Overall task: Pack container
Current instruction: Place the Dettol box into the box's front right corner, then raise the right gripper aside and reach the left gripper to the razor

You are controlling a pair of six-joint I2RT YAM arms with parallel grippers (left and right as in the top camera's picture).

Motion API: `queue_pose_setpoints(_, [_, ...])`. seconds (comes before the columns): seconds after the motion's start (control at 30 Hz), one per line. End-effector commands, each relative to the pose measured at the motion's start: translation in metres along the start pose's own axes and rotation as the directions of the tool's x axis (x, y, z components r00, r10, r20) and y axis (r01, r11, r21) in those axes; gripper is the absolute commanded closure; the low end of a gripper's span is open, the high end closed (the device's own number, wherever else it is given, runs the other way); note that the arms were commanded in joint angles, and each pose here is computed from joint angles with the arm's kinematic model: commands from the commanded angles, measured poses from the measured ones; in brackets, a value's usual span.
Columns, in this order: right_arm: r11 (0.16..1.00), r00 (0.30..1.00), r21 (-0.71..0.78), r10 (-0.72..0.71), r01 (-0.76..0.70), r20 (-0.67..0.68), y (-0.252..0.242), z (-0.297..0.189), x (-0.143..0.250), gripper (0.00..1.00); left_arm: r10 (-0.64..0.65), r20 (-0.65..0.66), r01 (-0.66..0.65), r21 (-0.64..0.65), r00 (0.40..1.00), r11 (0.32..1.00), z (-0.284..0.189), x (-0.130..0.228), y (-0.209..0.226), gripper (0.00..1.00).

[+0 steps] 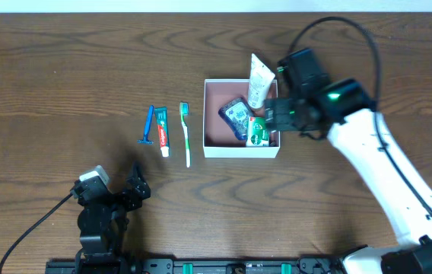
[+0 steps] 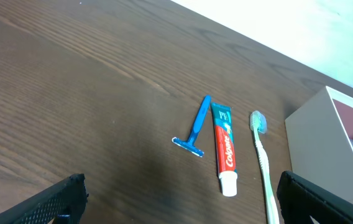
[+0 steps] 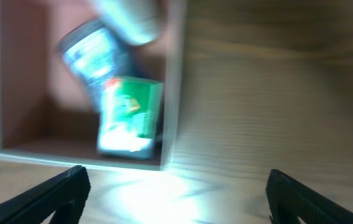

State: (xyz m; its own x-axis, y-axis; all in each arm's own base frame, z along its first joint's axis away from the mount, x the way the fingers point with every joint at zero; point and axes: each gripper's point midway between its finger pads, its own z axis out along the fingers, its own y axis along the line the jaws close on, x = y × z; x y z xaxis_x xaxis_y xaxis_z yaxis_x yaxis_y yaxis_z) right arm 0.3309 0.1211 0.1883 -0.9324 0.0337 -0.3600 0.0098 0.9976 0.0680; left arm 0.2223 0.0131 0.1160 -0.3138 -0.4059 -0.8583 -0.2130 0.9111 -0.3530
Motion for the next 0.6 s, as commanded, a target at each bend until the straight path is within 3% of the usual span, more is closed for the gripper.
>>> queue_pose_setpoints(0.0, [0.991, 0.992, 0.065, 0.111, -0.114, 0.053, -0.047, -0.014, -0.016, 0.05, -0.007, -0.015, 0.007, -0.005, 1.000, 1.000, 0.003, 0.008, 0.003, 0.02])
queue_pose_setpoints(0.27, [0.927, 0.938, 0.139, 0.344, -0.348, 0.055, -0.130, -0.009, -0.022, 0.01, -0.022, -0.009, 0.022, 0.000, 1.000, 1.000, 0.003, 0.006, 0.002, 0.02])
queue_pose_setpoints(0.37, [0.871, 0.886, 0.161, 0.460, -0.464, 0.062, -0.152, -0.005, -0.020, 0.01, -0.091, -0.015, 0.091, -0.002, 0.996, 0.996, 0.003, 0.008, 0.002, 0.02])
queue_pose_setpoints(0.57, [0.756, 0.775, 0.184, 0.628, -0.629, 0.072, -0.173, 0.006, -0.017, 0.01, -0.100, -0.046, 0.101, 0.030, 0.994, 0.994, 0.003, 0.013, -0.004, 0.02])
